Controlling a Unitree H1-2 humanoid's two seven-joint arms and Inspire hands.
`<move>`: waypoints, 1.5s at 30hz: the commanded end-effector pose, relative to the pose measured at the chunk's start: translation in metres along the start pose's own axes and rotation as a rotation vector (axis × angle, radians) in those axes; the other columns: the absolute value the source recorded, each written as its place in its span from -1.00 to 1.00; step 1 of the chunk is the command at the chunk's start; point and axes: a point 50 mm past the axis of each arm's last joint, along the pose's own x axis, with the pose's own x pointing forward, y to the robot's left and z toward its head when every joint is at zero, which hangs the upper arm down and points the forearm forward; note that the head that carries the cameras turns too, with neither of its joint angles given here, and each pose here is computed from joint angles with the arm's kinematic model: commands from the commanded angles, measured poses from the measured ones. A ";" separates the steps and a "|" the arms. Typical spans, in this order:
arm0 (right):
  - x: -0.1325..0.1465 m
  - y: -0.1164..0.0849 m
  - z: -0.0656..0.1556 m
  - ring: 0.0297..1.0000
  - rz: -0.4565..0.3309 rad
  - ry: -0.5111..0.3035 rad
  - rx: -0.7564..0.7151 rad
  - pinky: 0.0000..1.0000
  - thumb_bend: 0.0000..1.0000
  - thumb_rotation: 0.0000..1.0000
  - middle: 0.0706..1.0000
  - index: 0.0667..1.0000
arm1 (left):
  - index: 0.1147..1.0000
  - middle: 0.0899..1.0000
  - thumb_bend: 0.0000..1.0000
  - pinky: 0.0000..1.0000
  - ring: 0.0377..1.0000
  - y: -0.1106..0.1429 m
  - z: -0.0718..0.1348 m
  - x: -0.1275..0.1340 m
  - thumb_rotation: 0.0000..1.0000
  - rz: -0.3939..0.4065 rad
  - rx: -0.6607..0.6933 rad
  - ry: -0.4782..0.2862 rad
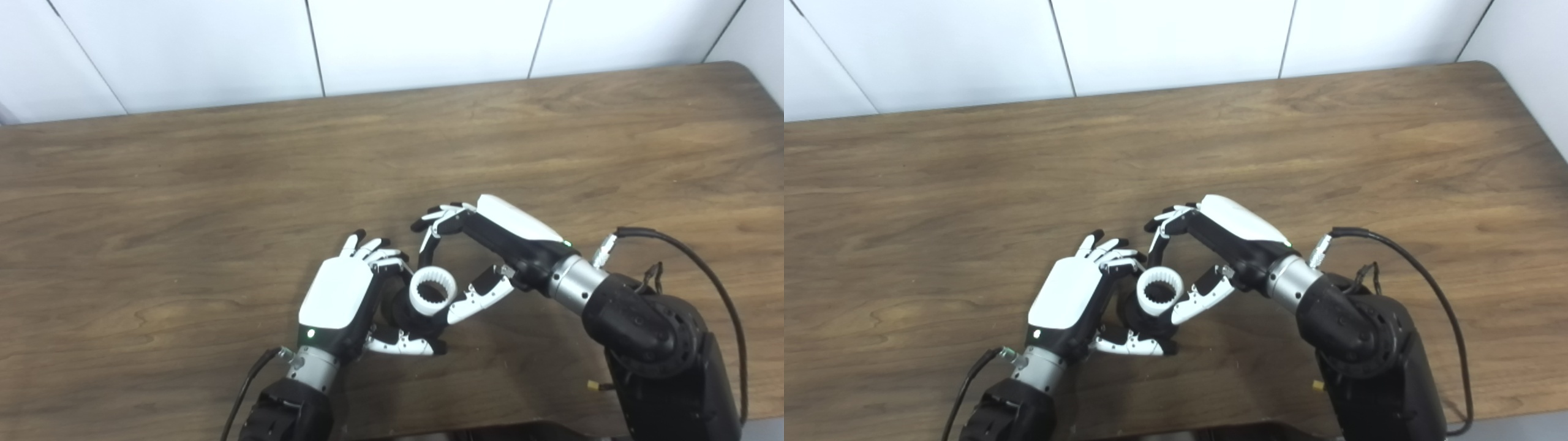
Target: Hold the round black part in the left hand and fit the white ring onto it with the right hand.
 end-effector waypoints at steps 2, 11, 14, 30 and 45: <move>-0.001 -0.006 0.004 0.86 -0.046 -0.034 -0.019 1.00 0.05 -0.74 0.64 -0.11 | -0.17 0.50 0.05 1.00 0.78 0.002 0.002 0.005 -0.90 0.014 0.013 -0.004; 0.000 -0.001 0.002 0.86 -0.040 -0.033 -0.023 1.00 0.05 -0.74 0.64 -0.11 | -0.17 0.50 0.05 1.00 0.78 0.002 0.003 0.006 -0.90 0.010 0.008 -0.001; 0.000 0.002 0.001 0.85 -0.037 -0.033 -0.022 1.00 0.05 -0.74 0.64 -0.11 | -0.17 0.51 0.05 1.00 0.78 0.001 0.003 0.006 -0.90 0.011 0.005 -0.003; 0.004 0.010 -0.006 0.86 -0.031 -0.021 -0.017 1.00 0.05 -0.74 0.64 -0.11 | -0.17 0.50 0.05 1.00 0.78 0.000 0.003 0.006 -0.90 0.006 0.000 -0.002; 0.009 0.014 -0.007 0.87 -0.033 -0.015 -0.006 1.00 0.05 -0.74 0.66 -0.11 | -0.17 0.50 0.04 1.00 0.78 -0.001 0.005 0.006 -0.90 0.003 -0.002 -0.005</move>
